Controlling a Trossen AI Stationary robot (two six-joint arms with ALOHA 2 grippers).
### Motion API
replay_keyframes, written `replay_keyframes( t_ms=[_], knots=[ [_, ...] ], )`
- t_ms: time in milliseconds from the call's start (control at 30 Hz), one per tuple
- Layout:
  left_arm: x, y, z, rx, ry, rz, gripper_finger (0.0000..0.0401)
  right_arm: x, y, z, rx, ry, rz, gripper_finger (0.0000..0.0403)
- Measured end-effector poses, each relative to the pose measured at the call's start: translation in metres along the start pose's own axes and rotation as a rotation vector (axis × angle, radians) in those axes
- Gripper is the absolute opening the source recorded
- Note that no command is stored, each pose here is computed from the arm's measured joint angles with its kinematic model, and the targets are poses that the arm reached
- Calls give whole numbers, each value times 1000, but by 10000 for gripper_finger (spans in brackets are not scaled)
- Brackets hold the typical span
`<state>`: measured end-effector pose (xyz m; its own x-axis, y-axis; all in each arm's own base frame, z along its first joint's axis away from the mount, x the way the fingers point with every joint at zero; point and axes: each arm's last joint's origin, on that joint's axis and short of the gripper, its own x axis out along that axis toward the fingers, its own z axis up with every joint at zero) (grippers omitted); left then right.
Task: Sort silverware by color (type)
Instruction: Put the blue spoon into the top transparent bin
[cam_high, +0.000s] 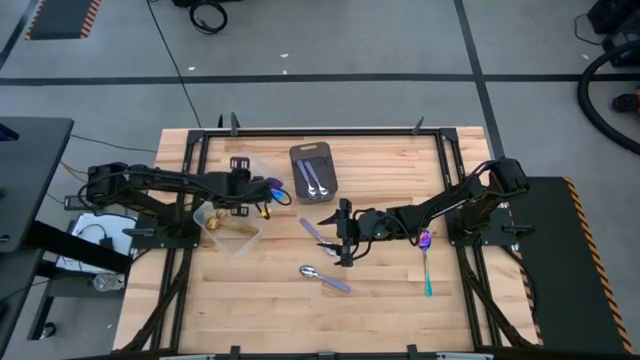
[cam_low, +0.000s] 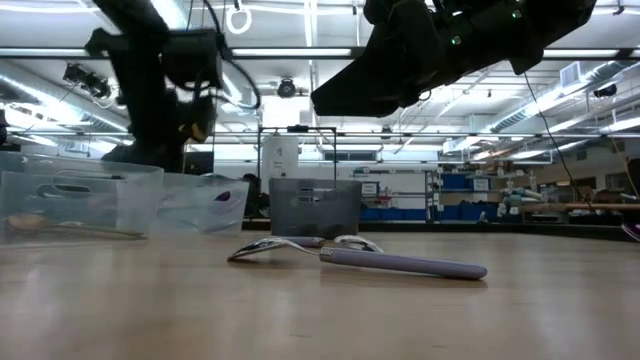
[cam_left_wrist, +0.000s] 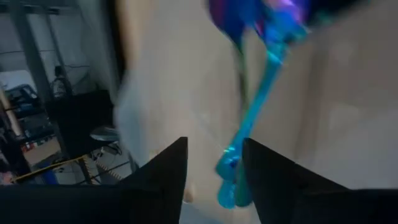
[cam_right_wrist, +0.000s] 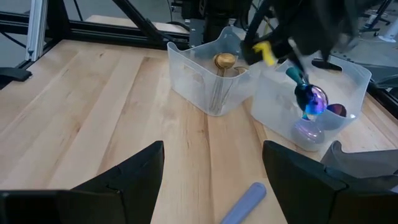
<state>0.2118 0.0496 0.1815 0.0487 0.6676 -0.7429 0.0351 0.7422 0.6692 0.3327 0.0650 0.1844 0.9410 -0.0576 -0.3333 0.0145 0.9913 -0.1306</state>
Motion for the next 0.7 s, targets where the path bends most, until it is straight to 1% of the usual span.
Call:
replay_keyframes(
  t_ms=[133, 200, 267, 367, 433, 567, 700],
  knots=[
    [-18, 6, 13, -108, -65, 74, 167, 0, 0, -2, 1, 18, 1, 281],
    [-28, 3, 19, -153, -114, 103, 164, 0, 0, -3, 8, 26, 1, 281],
    [-37, -5, 22, -159, -156, 143, 159, 0, 0, -3, 6, 36, 1, 281],
    [-51, -17, 23, -157, -211, 234, 152, 0, 0, -3, 7, 33, 1, 281],
    [-59, -24, 24, -177, -249, 264, 149, 0, 0, -3, 6, 34, 1, 281],
    [-72, -37, 23, -240, -327, 250, 149, 0, 0, -3, 8, 34, 1, 281],
    [-83, -50, 24, -259, -397, 206, 149, 0, 0, -3, 37, 34, 1, 281]
  ],
)
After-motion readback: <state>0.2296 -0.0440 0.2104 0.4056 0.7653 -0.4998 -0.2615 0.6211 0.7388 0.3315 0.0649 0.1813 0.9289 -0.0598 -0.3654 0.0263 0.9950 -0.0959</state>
